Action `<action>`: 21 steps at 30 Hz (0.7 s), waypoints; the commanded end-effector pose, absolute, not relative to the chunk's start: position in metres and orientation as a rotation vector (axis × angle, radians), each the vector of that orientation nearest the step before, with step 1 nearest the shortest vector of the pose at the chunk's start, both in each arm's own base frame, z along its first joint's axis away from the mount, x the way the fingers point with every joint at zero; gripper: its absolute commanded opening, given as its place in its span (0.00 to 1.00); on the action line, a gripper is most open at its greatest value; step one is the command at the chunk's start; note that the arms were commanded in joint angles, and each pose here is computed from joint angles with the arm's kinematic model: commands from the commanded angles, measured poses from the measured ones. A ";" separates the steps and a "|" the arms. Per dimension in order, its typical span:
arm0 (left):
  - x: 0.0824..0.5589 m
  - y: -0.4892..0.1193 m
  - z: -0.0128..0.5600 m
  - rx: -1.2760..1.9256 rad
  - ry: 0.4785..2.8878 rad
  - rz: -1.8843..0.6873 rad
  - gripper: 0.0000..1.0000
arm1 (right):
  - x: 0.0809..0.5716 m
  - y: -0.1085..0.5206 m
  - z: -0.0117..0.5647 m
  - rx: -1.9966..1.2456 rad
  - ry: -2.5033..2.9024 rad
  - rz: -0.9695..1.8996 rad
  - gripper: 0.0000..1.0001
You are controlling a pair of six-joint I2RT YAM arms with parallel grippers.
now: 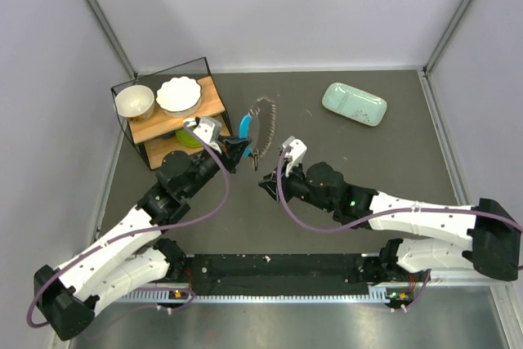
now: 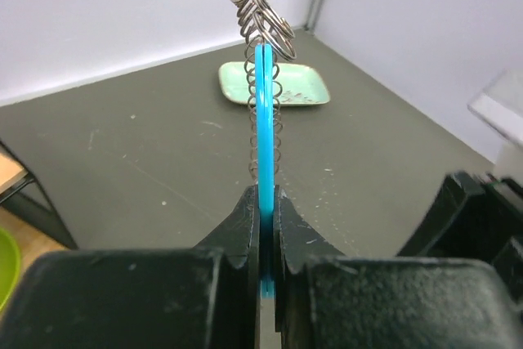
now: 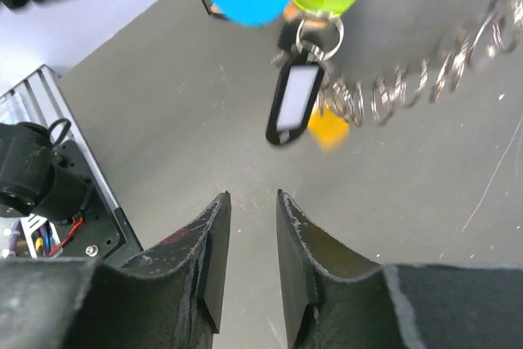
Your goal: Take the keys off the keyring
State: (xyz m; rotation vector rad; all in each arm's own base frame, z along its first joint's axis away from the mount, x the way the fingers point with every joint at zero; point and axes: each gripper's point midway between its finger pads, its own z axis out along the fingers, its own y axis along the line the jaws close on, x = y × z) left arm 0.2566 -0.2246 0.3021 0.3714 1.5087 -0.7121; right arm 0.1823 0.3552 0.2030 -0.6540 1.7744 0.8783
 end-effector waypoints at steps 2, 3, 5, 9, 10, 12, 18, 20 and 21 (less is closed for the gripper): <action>0.226 -0.233 0.343 0.469 1.287 -0.844 0.00 | 0.176 0.349 0.255 -0.633 1.640 0.923 0.32; 0.221 -0.233 0.347 0.460 1.278 -0.871 0.00 | 0.176 0.347 0.256 -0.629 1.632 0.920 0.34; 0.218 -0.230 0.354 0.433 1.275 -0.895 0.00 | 0.167 0.342 0.248 -0.680 1.588 0.942 0.37; 0.199 -0.223 0.381 0.363 1.224 -1.007 0.00 | 0.142 0.332 0.247 -0.679 1.379 1.098 0.58; 0.196 -0.222 0.386 0.355 1.214 -1.027 0.00 | 0.139 0.328 0.238 -0.677 1.387 1.111 0.58; 0.186 -0.217 0.397 0.328 1.174 -1.082 0.00 | 0.133 0.326 0.246 -0.684 1.347 1.145 0.57; 0.171 -0.225 0.403 0.401 1.137 -1.150 0.00 | 0.119 0.324 0.281 -0.710 1.245 1.207 0.53; 0.175 -0.223 0.399 0.399 1.154 -1.116 0.00 | 0.123 0.320 0.292 -0.657 1.314 1.215 0.50; 0.178 -0.223 0.395 0.412 1.166 -1.084 0.00 | 0.125 0.317 0.296 -0.635 1.351 1.210 0.49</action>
